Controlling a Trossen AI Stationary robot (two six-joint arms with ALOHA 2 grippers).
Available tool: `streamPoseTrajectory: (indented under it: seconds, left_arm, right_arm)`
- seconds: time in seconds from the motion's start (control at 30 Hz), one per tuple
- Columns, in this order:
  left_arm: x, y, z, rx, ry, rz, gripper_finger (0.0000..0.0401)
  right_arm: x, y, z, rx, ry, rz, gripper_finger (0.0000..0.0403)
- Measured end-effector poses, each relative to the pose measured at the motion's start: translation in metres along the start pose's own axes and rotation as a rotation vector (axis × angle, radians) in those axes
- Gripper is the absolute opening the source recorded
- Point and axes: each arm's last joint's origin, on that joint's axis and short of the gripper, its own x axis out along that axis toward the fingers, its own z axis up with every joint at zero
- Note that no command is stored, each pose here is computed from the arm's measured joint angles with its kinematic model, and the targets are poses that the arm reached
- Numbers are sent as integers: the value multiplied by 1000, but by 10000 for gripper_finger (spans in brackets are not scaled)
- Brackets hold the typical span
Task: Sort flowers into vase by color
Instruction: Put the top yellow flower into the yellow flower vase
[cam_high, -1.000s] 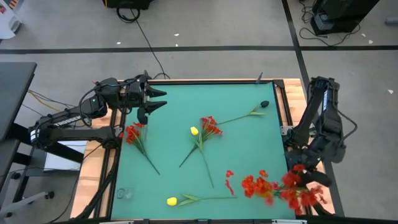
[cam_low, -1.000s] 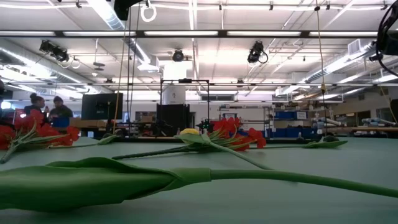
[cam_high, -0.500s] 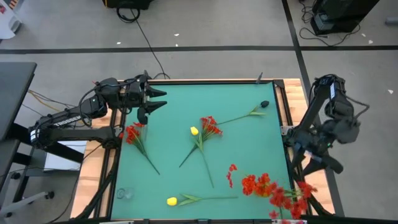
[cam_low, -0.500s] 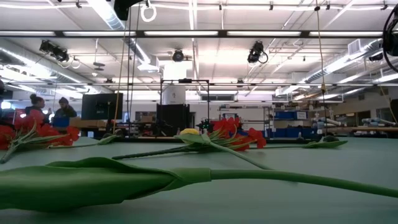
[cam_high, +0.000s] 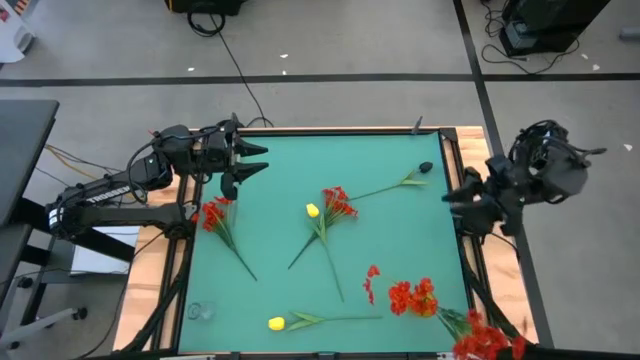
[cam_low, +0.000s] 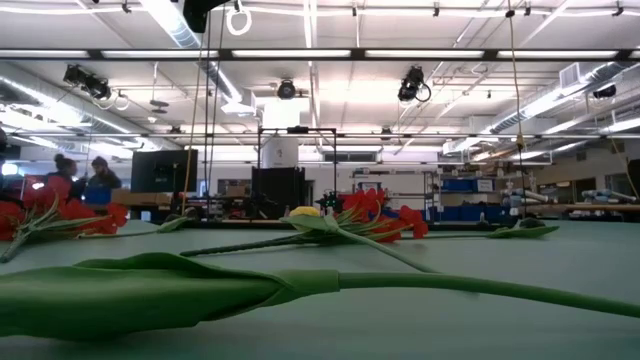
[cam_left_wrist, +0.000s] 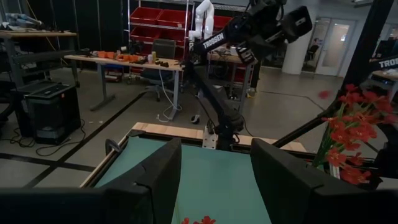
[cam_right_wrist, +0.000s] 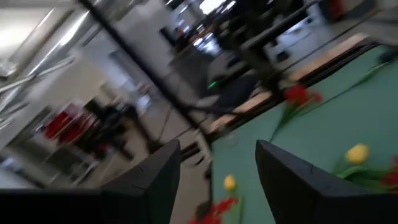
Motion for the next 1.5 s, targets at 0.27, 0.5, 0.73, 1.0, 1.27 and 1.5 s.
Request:
streamPoseTrajectory:
  seconds: [0.27, 0.5, 0.73, 1.0, 1.27, 1.5]
  left_arm:
    - [0, 0, 0, 0, 0, 0, 199]
    - [0, 0, 0, 0, 0, 0, 199]
    - [0, 0, 0, 0, 0, 0, 199]
    - [0, 0, 0, -9, 0, 0, 199]
    - [0, 0, 0, -9, 0, 0, 199]
    - [0, 0, 0, -9, -1, 0, 199]
  right_arm:
    - [46, -2, -3, 6, -85, -232, 215]
    - [126, -32, -13, 93, 15, -455, 210]
    - [222, -84, -34, 213, 268, -447, 185]
    - [290, -140, -87, 486, 450, -540, 174]
    - [323, -176, -134, 569, 520, -629, 173]
    - [330, -192, -151, 546, 493, -721, 167]
